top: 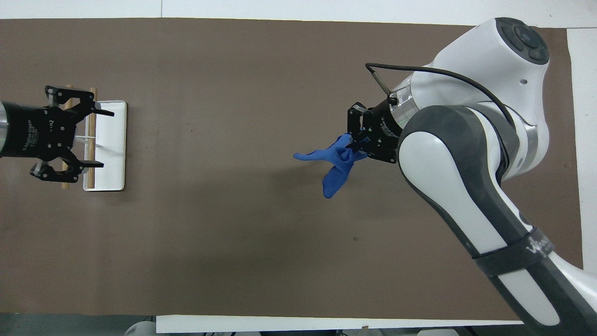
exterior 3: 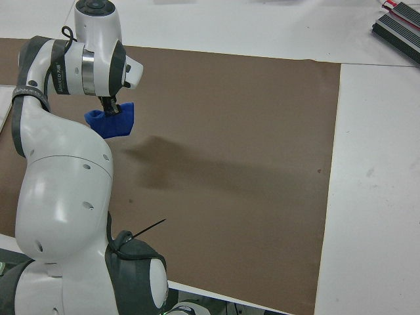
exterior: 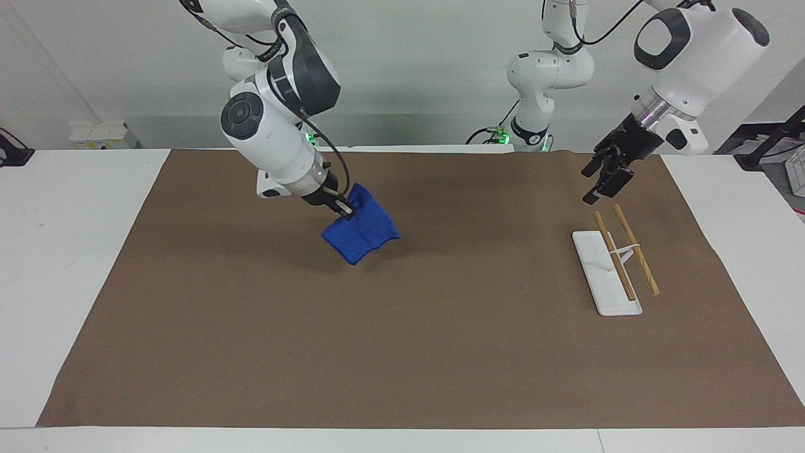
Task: Right arm passes towel to left arm to hang
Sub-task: 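Lift the towel with the right gripper while the left gripper reaches forward, then close the left gripper on the towel held by the right gripper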
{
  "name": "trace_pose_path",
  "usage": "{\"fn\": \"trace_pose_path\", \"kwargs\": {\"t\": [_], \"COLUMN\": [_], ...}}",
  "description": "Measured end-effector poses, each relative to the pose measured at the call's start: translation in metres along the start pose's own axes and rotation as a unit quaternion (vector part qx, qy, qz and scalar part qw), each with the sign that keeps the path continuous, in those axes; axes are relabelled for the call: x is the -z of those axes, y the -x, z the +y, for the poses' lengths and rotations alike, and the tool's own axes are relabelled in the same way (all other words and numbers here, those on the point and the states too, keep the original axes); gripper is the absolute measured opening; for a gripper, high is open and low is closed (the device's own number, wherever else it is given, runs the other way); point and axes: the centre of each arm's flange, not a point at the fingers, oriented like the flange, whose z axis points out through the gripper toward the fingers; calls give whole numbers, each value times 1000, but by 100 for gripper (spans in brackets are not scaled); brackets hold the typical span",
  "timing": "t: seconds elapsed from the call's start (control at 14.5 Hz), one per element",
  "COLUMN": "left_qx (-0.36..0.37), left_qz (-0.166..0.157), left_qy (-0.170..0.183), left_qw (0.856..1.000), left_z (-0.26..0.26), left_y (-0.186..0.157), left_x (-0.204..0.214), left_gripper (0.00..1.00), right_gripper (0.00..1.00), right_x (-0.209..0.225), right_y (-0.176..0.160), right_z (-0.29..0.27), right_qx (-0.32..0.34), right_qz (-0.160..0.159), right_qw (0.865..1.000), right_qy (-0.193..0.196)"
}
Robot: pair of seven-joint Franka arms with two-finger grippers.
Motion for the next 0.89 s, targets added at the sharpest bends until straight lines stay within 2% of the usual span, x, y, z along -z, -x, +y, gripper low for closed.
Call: {"fn": "trace_pose_path", "kwargs": {"t": [0.21,0.34,0.55,0.69,0.89], "left_qx": [52,58,73,80,83], "left_qz": [-43,-59,-77,-80,-83], "left_qy": [15,17,27,28,27], "left_qw": [998,996,994,993,993], "left_z": [0,-1,-1,-3,-4], "left_y": [15,32,54,53,52], "left_x": [-22,-38,-57,-63,-66], "left_gripper": [98,95,89,85,82], "right_gripper": [7,7,7,7,7], "right_x": [-12,-23,-34,-42,-46], "right_y": [58,98,140,160,167], "right_z": [-30,-45,-58,-63,-64], "right_qx": [-33,-43,-56,-63,-64], "right_qz": [-29,-60,-81,-93,-98], "right_qw": [997,993,986,983,982], "right_qy": [-61,-95,-132,-146,-146]}}
